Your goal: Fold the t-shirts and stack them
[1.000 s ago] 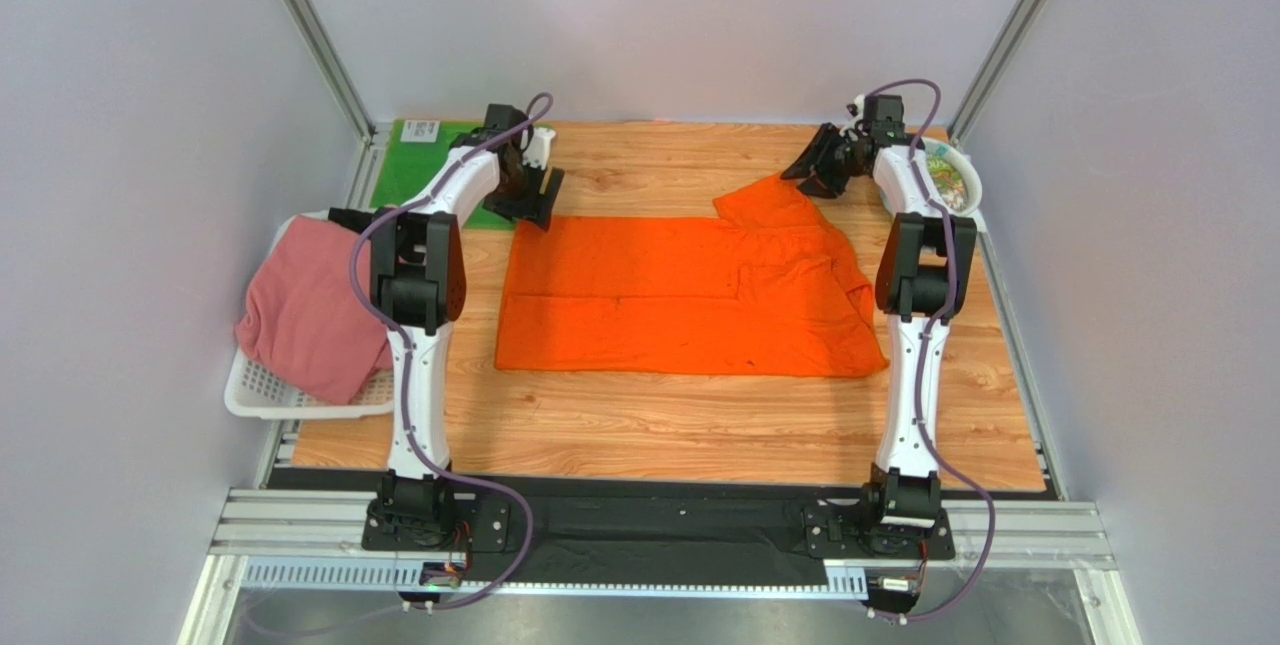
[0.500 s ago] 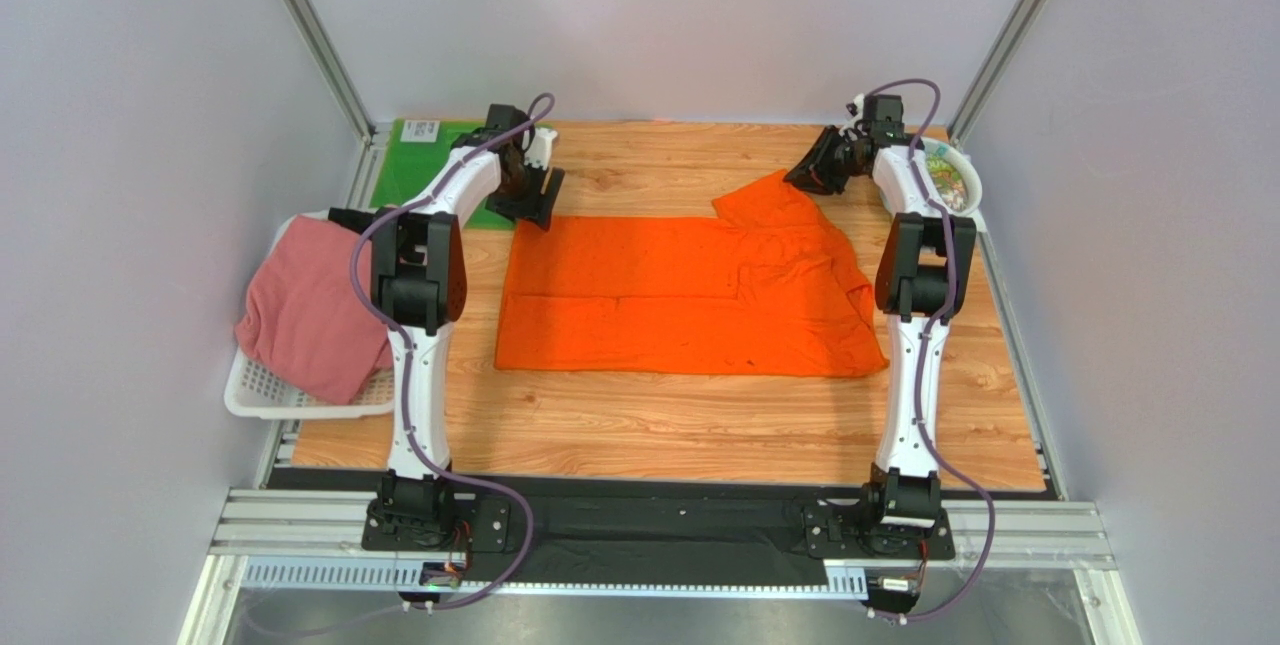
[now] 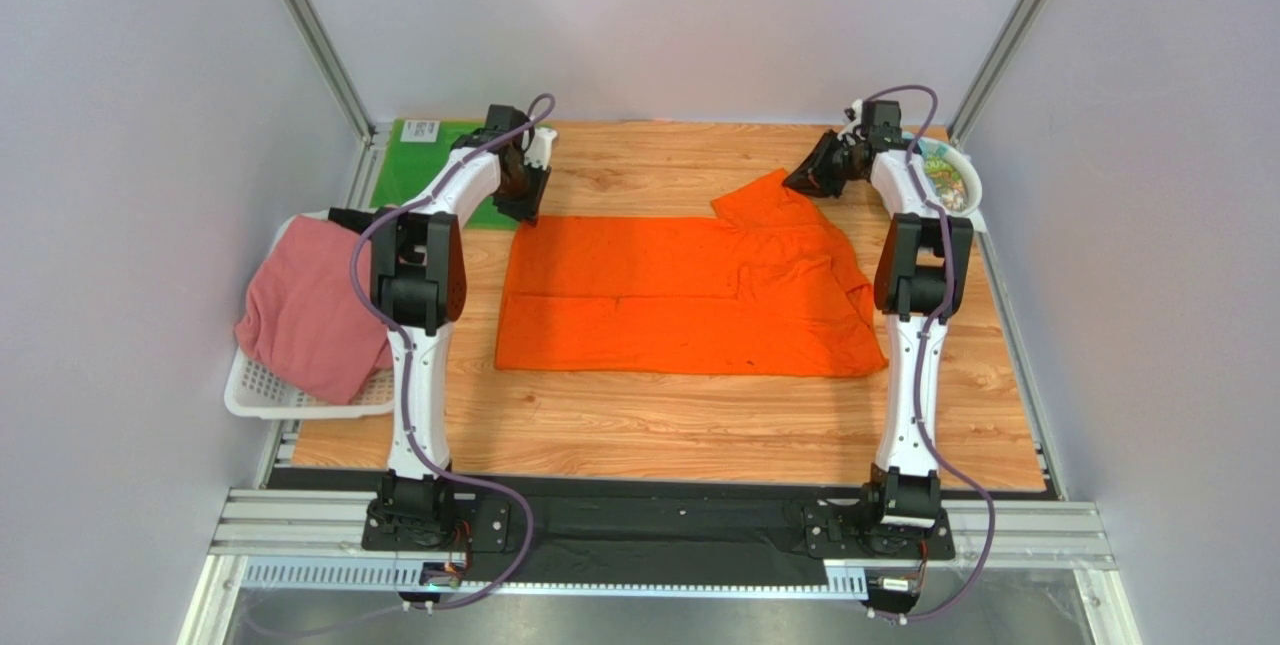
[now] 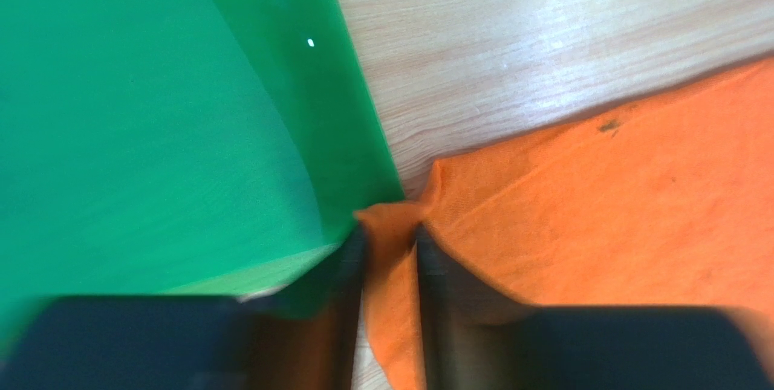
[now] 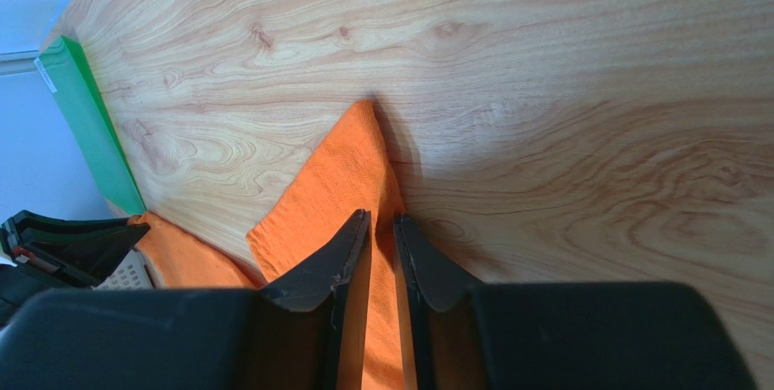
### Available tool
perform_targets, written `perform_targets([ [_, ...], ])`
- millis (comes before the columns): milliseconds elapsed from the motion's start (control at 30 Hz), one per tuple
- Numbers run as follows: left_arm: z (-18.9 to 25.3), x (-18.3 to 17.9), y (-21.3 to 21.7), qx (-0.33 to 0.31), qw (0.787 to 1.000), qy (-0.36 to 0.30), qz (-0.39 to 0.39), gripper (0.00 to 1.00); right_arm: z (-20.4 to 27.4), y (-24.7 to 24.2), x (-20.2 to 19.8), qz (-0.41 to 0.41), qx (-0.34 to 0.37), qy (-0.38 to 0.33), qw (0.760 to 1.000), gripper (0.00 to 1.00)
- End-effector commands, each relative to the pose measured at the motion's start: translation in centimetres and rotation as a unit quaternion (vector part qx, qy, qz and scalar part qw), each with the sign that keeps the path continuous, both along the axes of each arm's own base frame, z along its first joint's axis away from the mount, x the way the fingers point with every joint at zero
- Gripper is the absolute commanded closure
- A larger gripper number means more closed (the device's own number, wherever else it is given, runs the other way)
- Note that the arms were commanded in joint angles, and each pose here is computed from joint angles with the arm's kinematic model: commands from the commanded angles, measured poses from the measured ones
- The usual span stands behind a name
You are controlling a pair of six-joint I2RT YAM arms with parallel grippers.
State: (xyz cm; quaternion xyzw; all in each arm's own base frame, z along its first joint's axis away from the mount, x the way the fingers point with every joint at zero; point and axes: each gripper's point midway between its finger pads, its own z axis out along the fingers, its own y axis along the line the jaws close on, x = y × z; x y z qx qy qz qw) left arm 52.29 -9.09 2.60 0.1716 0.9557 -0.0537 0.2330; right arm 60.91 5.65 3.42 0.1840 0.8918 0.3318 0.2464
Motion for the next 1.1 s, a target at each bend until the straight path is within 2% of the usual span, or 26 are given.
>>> perform_targets([
  [0, -0.1, -1.6, -0.2, -0.005, 1.000, 0.023, -0.009, 0.88, 0.6, -0.1, 0.4, -0.002, 0.002, -0.012, 1.000, 0.81],
  [33, 0.0, -1.6, -0.2, -0.005, 1.000, 0.024, -0.007, 1.00, 1.2, -0.2, 0.6, -0.002, 0.002, -0.018, 1.000, 0.82],
  [267, 0.9, -1.7, -0.2, -0.006, 1.000, 0.015, -0.009, 1.00, 3.7, -0.3, 0.8, -0.005, 0.006, -0.037, 0.999, 1.00],
  [467, 2.2, -1.7, -0.1, -0.004, 1.000, 0.004, -0.009, 1.00, 6.6, -0.2, 0.5, -0.003, 0.008, -0.056, 0.998, 1.00],
  [800, 8.3, -1.1, 0.7, -0.002, 0.998, -0.057, -0.009, 1.00, 17.5, 0.4, -0.8, -0.001, 0.018, -0.138, 0.990, 1.00],
  [1067, 11.0, -2.9, 1.3, -0.006, 0.997, -0.071, -0.008, 1.00, 19.6, 0.5, -3.8, -0.002, 0.008, -0.140, 0.990, 1.00],
])
